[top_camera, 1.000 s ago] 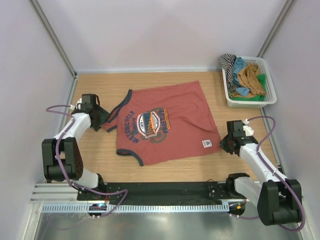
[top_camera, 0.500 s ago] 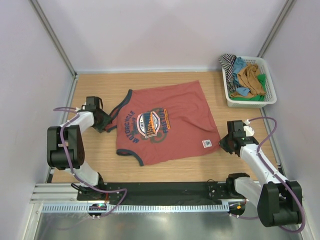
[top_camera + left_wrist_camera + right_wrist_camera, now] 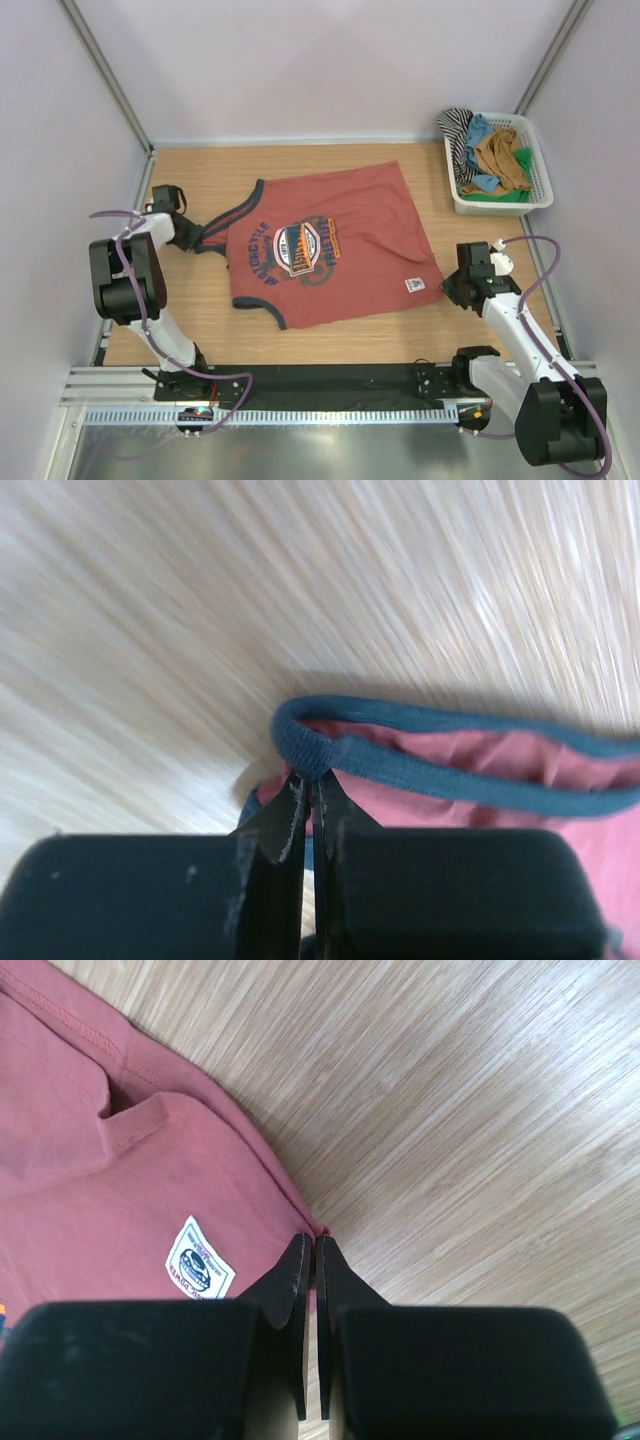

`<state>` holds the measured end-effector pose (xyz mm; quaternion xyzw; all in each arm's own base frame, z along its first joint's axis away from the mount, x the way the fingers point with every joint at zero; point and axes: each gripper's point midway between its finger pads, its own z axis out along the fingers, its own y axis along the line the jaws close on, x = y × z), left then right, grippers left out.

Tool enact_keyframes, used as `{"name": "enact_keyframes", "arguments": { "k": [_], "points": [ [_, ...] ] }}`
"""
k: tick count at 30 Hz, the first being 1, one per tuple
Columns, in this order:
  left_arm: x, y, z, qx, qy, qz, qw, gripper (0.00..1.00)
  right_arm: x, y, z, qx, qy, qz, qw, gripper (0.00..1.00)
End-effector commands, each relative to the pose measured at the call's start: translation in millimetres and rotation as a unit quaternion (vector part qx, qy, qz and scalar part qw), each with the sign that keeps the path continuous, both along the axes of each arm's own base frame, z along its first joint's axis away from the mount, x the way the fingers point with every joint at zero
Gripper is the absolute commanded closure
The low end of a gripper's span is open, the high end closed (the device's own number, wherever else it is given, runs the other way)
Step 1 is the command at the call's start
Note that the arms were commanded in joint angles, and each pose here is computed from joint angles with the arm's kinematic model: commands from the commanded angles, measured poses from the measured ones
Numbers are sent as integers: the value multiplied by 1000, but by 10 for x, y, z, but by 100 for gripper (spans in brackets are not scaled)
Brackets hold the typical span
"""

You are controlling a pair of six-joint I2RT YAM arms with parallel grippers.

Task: Fold and stack the tank tops
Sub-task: Flatten the tank top out

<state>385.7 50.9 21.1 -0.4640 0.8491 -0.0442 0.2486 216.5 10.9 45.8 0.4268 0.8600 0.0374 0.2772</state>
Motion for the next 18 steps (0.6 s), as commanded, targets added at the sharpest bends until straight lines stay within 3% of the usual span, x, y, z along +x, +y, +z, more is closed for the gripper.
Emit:
{"name": "enact_keyframes", "arguments": {
  "k": [1, 6, 7, 8, 9, 12, 18],
  "points": [
    [53, 454, 193, 46, -3, 40, 998, 100, 89, -90, 184, -16, -34, -27, 999, 99],
    [486, 660, 694, 70, -31, 47, 996, 100, 82, -104, 154, -17, -38, -31, 999, 99],
    [540, 632, 724, 62, -35, 42, 997, 92, 83, -101, 157, -17, -39, -31, 999, 99],
    [617, 547, 746, 41, -46, 28, 998, 77, 81, -101, 143, -17, -38, -31, 999, 99],
    [681, 502, 781, 32, -54, 20, 998, 47, 84, -96, 148, -16, -38, -29, 999, 99],
    [598, 380, 814, 35, -54, 12, 998, 19, 78, -95, 139, -15, -39, -31, 999, 99],
    [76, 135, 768, 30, -44, -10, 999, 16, 48, -88, 134, -12, -49, -30, 998, 99]
  ]
}}
